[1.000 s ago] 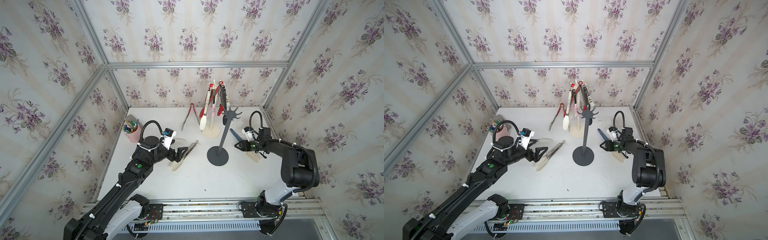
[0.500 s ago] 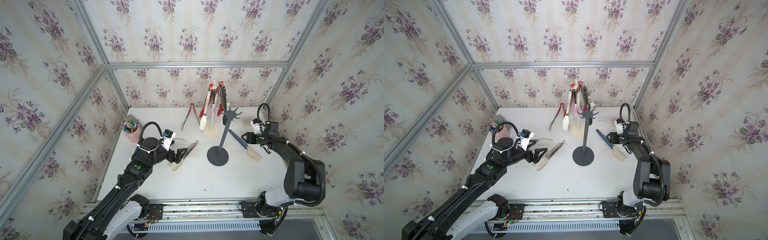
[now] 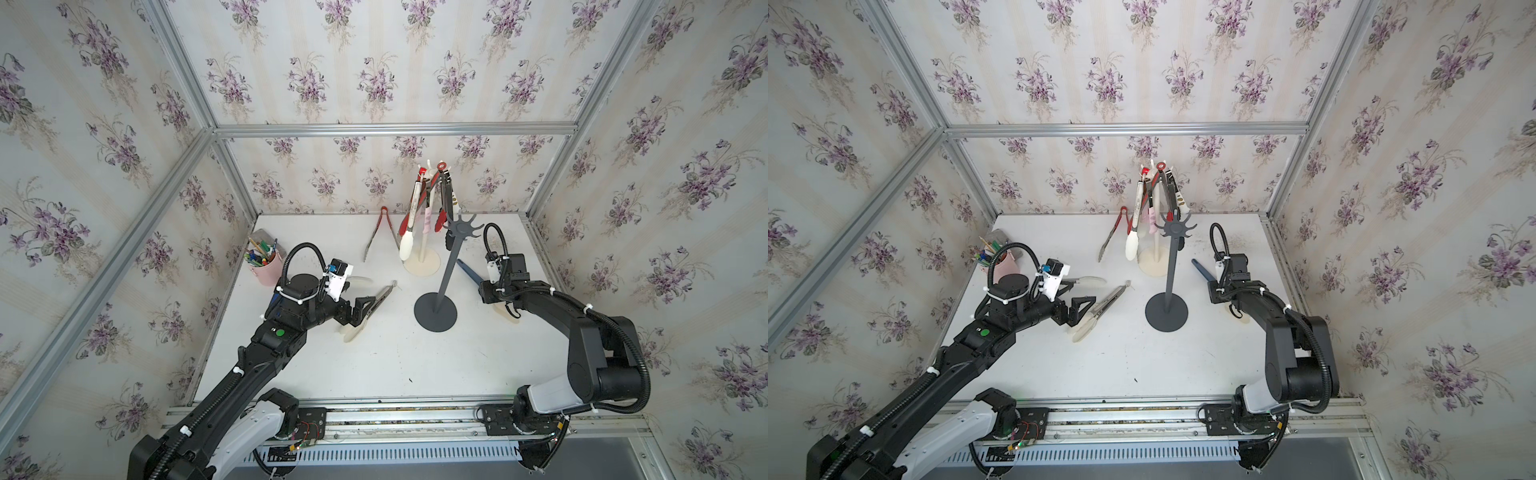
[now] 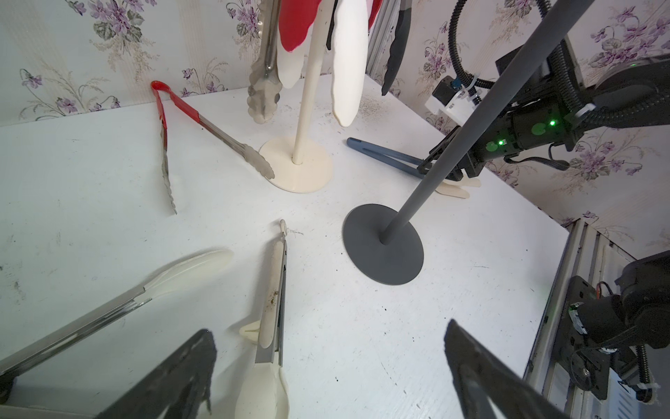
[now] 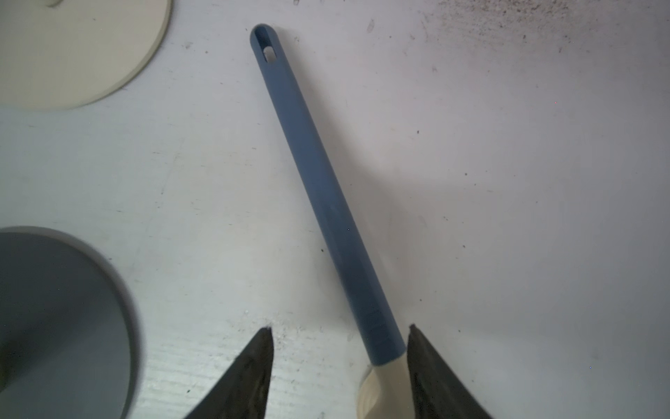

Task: Hang food tongs on kitchen utensil racks
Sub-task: Adjust the food tongs at the center of the board.

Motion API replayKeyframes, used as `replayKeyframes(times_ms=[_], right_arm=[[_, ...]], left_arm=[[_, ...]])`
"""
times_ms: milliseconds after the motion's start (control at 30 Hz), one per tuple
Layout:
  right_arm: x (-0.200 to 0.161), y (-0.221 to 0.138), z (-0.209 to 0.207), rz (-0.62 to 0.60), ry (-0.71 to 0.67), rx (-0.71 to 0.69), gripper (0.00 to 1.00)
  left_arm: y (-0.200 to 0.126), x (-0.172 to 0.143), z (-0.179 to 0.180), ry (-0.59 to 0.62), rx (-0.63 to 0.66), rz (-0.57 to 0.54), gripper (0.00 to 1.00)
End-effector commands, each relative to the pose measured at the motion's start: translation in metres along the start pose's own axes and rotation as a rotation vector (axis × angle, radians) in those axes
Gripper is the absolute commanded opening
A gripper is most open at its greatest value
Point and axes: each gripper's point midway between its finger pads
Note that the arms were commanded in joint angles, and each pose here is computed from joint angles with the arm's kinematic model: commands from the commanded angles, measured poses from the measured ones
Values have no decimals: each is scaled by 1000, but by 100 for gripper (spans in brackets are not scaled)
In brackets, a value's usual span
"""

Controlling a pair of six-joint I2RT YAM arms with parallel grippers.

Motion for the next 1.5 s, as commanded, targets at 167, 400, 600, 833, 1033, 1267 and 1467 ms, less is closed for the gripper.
replayKeyframes(times_ms=[167, 400, 600, 833, 1033, 1267, 1467], right_arm=[[8, 16, -23, 0, -88, -179, 53], [22, 31, -25, 12, -143, -186, 40], [25, 44, -22, 35, -139, -134, 29], [19, 50, -33, 60, -96, -105, 18], [20, 47, -39, 46, -34, -61, 9], [29, 37, -5, -24, 35, 201, 11], [15, 45, 17, 44, 56, 343, 10]], left_arm=[[-1, 2, 0, 8, 0, -10, 99], [0, 2, 1, 5, 3, -6, 99], [0, 3, 2, 7, 8, -10, 99], [-1, 2, 3, 6, 14, -8, 99], [-1, 2, 4, 3, 17, -7, 99], [1, 2, 4, 2, 13, -3, 99], [1, 1, 4, 2, 9, 0, 99]])
Point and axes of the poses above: each gripper's point midway between its finger pads, its own y axis out along the fingers, its own z axis along the line the jaws close on, x = y × z, and after that the axes turned 1 degree about y, right-handed
